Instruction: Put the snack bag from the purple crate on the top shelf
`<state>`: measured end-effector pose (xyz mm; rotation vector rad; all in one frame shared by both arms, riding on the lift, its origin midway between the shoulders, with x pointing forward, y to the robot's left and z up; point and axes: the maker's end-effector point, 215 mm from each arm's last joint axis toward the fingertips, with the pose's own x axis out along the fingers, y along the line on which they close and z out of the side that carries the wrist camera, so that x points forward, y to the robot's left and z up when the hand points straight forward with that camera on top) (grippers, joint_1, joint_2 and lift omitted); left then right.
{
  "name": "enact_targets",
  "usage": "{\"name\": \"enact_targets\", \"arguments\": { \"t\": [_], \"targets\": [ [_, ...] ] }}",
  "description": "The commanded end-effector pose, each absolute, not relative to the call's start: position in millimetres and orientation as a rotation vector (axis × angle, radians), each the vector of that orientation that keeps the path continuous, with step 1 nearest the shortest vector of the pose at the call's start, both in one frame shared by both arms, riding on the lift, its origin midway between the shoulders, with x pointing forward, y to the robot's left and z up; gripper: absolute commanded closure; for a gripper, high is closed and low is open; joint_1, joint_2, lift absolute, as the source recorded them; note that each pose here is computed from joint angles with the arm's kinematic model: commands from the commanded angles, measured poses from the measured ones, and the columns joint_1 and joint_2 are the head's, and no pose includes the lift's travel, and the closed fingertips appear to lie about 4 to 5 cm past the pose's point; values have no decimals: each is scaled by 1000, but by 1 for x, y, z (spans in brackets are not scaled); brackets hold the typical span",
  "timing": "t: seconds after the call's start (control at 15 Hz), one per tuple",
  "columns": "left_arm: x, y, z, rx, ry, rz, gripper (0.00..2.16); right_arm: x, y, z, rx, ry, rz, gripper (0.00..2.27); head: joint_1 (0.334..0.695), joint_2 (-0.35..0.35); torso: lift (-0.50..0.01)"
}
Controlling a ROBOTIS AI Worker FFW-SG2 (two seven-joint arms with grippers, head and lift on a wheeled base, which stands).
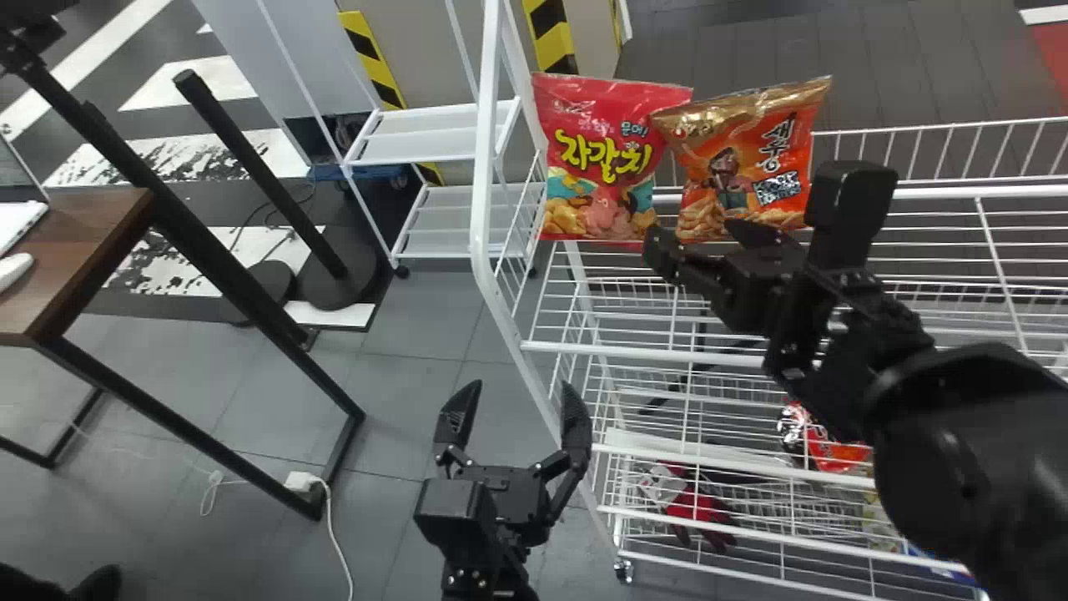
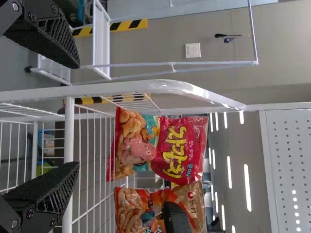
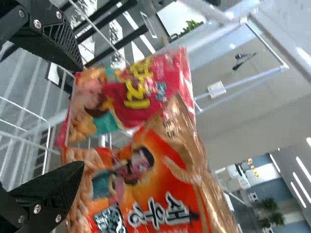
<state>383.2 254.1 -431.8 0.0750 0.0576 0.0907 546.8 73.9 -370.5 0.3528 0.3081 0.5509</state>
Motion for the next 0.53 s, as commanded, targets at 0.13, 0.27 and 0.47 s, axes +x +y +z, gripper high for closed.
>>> {"name": "enact_targets", "arguments": {
  "t": [0.13,0.27,0.47],
  "targets": [
    [384,250,-427,80,59,79,107,509,35,-358,285,295,488,151,695,350,-1],
    [386,246,-427,85,69,69,107,499,-29,-378,191,298,401,140,695,350,-1],
    [386,240,-424,87,69,62,107,472,-107,-409,115,326,292,134,695,256,-1]
  ]
}}
